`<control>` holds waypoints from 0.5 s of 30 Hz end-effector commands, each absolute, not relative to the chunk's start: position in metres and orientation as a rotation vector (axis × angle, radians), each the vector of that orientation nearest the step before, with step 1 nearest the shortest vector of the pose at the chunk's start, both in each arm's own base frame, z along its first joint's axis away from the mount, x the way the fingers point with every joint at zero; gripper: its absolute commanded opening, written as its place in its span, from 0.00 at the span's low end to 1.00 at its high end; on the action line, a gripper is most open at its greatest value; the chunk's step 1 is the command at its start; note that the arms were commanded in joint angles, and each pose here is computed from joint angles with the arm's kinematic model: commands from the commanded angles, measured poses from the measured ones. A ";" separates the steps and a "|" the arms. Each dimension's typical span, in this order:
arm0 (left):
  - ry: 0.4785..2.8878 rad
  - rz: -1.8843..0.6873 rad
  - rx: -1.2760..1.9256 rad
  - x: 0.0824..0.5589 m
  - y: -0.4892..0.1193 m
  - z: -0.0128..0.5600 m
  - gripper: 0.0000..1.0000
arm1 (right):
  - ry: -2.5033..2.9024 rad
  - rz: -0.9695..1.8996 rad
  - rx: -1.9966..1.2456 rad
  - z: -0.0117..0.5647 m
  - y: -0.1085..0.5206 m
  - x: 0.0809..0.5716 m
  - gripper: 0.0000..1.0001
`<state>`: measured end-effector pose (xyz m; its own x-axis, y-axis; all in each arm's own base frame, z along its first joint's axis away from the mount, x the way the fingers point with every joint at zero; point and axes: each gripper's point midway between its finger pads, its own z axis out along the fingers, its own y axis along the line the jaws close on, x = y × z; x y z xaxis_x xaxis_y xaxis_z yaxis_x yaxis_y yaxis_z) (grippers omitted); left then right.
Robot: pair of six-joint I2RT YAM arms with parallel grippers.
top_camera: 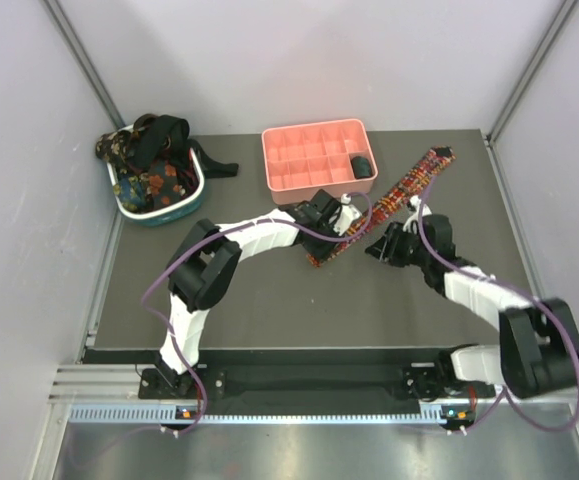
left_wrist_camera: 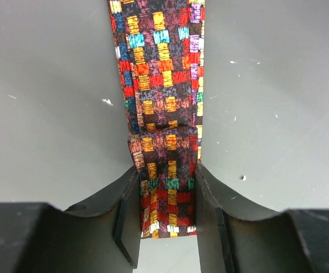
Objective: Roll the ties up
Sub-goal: Roll the tie
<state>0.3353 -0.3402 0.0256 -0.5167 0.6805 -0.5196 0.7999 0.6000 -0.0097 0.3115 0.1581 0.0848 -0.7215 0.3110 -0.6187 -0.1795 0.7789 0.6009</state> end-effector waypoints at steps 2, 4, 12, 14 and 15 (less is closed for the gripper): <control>2.498 -0.314 1.211 0.317 -0.323 0.006 0.41 | 2.107 0.617 -0.074 0.106 0.162 0.290 0.41; 2.508 -0.312 1.215 0.316 -0.322 0.005 0.41 | 2.052 0.568 -0.157 0.117 0.175 0.275 0.42; 2.545 -0.302 1.203 0.317 -0.323 0.006 0.43 | 1.959 0.454 -0.488 0.118 0.232 0.238 0.43; 2.551 -0.312 1.201 0.317 -0.325 0.006 0.43 | 1.974 0.409 -0.615 0.105 0.253 0.226 0.45; 2.552 -0.316 1.205 0.316 -0.326 0.006 0.43 | 1.942 0.340 -0.647 0.113 0.258 0.229 0.46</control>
<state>0.3348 -0.3397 0.0246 -0.5481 0.6929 -0.4685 0.7921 0.6098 -0.0249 0.2160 0.2448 0.0962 -0.4655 -0.1742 -0.8678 -0.5757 0.8043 0.1474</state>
